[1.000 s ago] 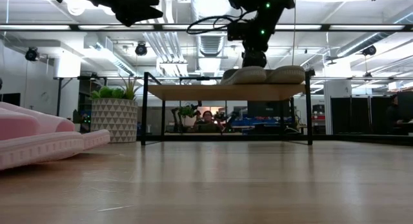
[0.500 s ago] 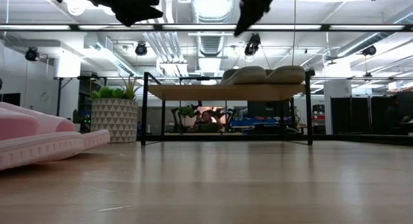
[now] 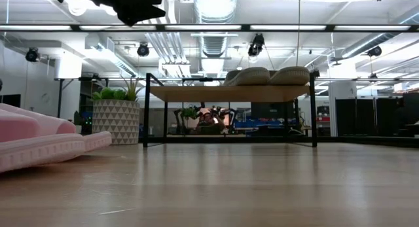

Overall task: Pick and place slides into the shelf
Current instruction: Put the top pink slides on the shelf

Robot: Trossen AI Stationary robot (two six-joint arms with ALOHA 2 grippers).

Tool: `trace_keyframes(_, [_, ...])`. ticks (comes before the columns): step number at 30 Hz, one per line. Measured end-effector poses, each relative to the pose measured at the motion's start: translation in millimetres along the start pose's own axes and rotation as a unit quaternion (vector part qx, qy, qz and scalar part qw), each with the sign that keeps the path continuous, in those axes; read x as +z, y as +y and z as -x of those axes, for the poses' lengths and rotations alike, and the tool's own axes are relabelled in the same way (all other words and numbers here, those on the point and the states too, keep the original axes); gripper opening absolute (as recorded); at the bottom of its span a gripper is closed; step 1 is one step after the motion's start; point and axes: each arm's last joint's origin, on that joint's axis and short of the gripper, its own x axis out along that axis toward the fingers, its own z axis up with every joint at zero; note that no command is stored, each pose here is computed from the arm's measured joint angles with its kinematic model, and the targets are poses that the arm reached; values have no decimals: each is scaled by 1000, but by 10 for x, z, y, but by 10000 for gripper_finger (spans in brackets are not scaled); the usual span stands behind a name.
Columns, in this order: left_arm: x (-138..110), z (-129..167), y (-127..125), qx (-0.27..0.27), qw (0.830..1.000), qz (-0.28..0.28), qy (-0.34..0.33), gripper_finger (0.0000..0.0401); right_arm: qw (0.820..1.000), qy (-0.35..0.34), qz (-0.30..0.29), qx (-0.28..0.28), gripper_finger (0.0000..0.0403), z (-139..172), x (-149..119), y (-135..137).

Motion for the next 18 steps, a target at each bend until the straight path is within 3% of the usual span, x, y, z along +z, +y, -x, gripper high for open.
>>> trace_keyframes(9, [12, 4, 1, 1, 1000, -1, -6, 254, 996, -92, -13, 4, 139, -171, -620, 193])
trace_keyframes(16, [12, 5, 11, 15, 1000, -6, -4, 254, 993, -120, -12, 3, 26, -267, -749, -108])
trace_keyframes(18, [10, 5, 18, 24, 1000, -7, -3, 254, 993, -118, 2, -4, 15, -238, -755, -218])
